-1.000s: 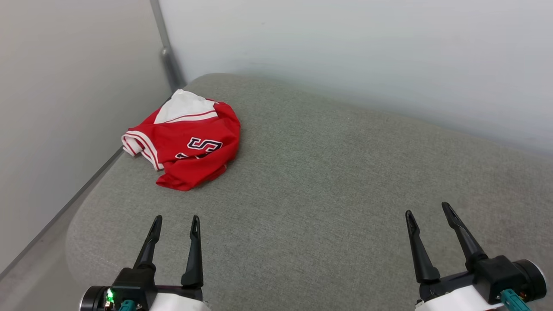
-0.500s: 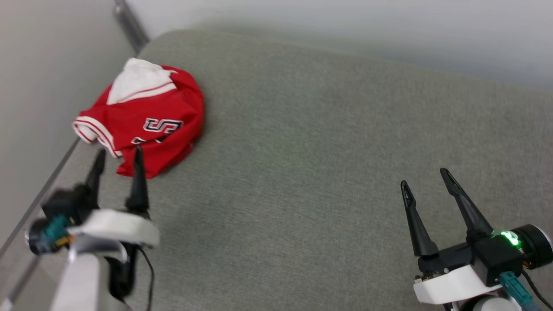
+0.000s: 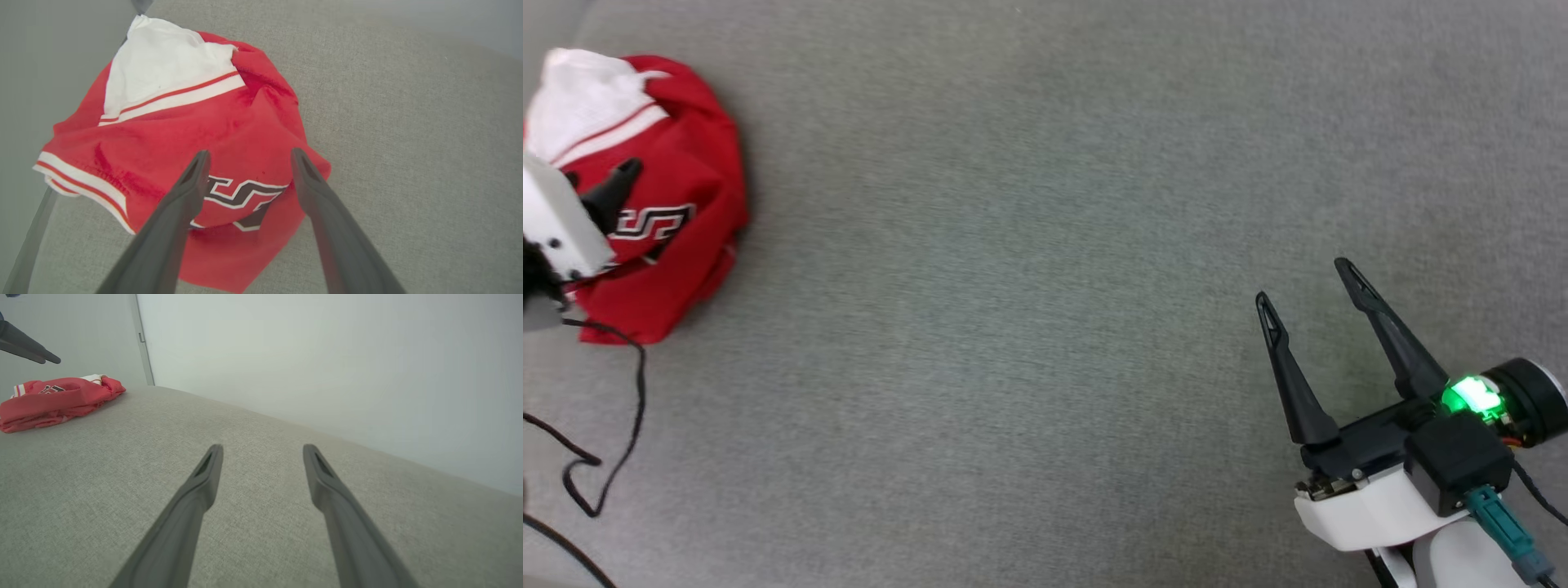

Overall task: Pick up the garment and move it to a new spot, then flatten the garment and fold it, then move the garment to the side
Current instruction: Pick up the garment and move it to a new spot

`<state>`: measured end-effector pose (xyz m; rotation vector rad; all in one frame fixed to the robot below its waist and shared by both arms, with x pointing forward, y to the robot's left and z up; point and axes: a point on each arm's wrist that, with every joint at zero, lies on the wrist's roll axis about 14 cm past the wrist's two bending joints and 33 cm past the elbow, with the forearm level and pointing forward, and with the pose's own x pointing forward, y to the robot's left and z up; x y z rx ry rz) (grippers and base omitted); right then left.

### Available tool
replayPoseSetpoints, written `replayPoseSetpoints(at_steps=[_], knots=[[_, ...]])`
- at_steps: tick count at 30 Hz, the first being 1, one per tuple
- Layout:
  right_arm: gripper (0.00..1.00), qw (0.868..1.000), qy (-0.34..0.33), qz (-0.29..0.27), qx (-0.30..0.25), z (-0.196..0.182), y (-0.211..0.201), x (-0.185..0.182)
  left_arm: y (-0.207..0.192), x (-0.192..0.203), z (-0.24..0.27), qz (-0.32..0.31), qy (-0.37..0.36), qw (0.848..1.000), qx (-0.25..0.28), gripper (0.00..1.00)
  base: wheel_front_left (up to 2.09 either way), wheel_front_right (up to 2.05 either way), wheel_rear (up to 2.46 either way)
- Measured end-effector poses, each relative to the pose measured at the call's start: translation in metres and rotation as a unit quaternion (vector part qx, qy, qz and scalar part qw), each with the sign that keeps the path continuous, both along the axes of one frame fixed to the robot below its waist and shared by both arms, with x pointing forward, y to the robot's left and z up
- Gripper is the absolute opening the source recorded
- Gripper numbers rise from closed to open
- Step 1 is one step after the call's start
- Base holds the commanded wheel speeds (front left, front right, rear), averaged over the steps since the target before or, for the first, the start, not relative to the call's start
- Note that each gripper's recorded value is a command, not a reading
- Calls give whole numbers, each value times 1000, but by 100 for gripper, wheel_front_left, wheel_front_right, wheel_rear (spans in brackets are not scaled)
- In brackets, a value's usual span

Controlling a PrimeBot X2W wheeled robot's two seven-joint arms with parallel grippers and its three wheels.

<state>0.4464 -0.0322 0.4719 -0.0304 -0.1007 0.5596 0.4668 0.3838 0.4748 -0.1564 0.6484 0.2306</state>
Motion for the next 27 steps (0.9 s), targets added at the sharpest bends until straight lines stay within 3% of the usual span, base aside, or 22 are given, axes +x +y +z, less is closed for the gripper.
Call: replayPoseSetpoints(at_steps=[8,16,18,27], knots=[[100,999,17,-30,-7,-20,-22,11,7,8,-59,8,160,987,-16,100,0,0,0],[100,998,33,-47,-18,-39,-36,17,-8,10,-106,0,225,974,-34,100,0,0,0],[100,998,34,-47,-18,-40,-36,18,-10,8,-110,1,230,973,-38,0,0,0,0],[100,999,13,-40,-21,-25,-33,18,-5,16,-85,3,140,990,-24,0,0,0,0]])
